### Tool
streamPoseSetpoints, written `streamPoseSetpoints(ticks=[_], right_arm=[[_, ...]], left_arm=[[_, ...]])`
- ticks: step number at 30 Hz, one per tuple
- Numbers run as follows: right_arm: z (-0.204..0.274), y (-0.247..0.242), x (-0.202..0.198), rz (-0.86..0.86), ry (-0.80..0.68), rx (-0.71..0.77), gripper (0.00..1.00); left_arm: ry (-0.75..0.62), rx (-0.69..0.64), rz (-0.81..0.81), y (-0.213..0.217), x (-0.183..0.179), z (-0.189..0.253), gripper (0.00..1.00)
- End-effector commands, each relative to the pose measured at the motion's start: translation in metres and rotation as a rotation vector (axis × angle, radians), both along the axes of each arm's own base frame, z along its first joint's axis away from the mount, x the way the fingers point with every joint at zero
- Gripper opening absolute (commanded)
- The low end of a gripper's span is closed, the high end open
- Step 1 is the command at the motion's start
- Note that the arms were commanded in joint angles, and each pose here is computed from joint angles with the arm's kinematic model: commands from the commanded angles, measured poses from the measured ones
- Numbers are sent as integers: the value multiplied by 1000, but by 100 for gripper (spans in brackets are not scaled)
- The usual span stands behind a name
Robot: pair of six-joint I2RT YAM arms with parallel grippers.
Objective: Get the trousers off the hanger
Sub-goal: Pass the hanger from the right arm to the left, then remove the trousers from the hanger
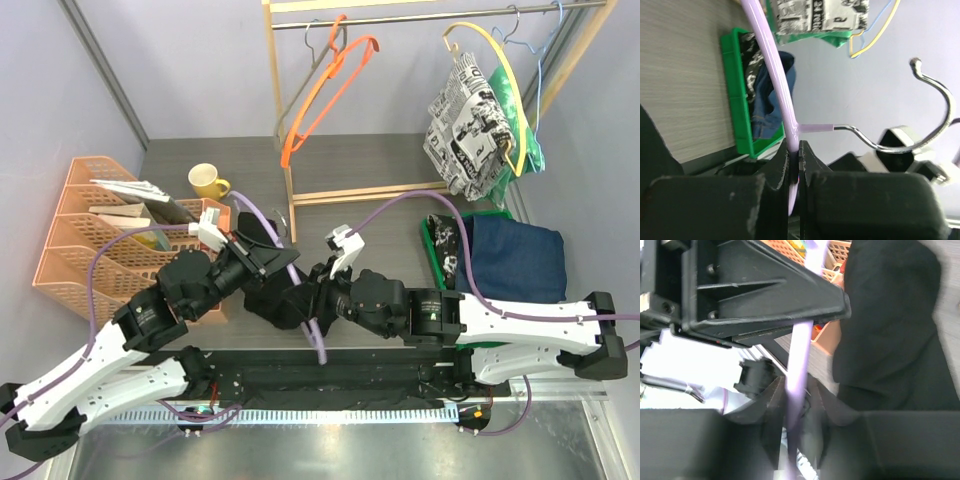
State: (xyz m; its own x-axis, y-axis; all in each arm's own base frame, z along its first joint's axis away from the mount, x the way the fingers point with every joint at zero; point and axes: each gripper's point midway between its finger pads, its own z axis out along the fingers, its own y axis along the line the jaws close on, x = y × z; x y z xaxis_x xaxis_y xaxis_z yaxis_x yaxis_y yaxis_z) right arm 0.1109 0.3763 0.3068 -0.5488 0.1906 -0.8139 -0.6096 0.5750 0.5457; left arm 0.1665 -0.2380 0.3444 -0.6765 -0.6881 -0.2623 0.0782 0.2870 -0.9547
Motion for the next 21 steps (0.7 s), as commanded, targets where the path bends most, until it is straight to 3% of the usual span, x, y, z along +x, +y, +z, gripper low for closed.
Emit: streamPoseSetpoints(ticks=[1, 6, 9, 16, 17, 21], right_arm=[[35, -7, -7, 59, -94, 6, 42], [43, -37, -11, 98, -191, -37, 75], [46, -59, -11, 106, -262, -44, 87], [14, -31, -47, 432, -511, -102, 94], [-6, -23, -44, 443, -528, -154, 94], [-14, 2, -41, 441, -569, -131, 94]], left_arm=[[-66, -5, 31, 22, -7, 31, 0], [-71, 0, 78, 52, -18, 51, 0], [-77, -15, 74, 63, -27, 69, 0], [-96, -107, 72, 80, -41, 113, 0], [-109, -128, 79, 85, -43, 123, 0], [-121, -146, 96, 94, -46, 138, 0]])
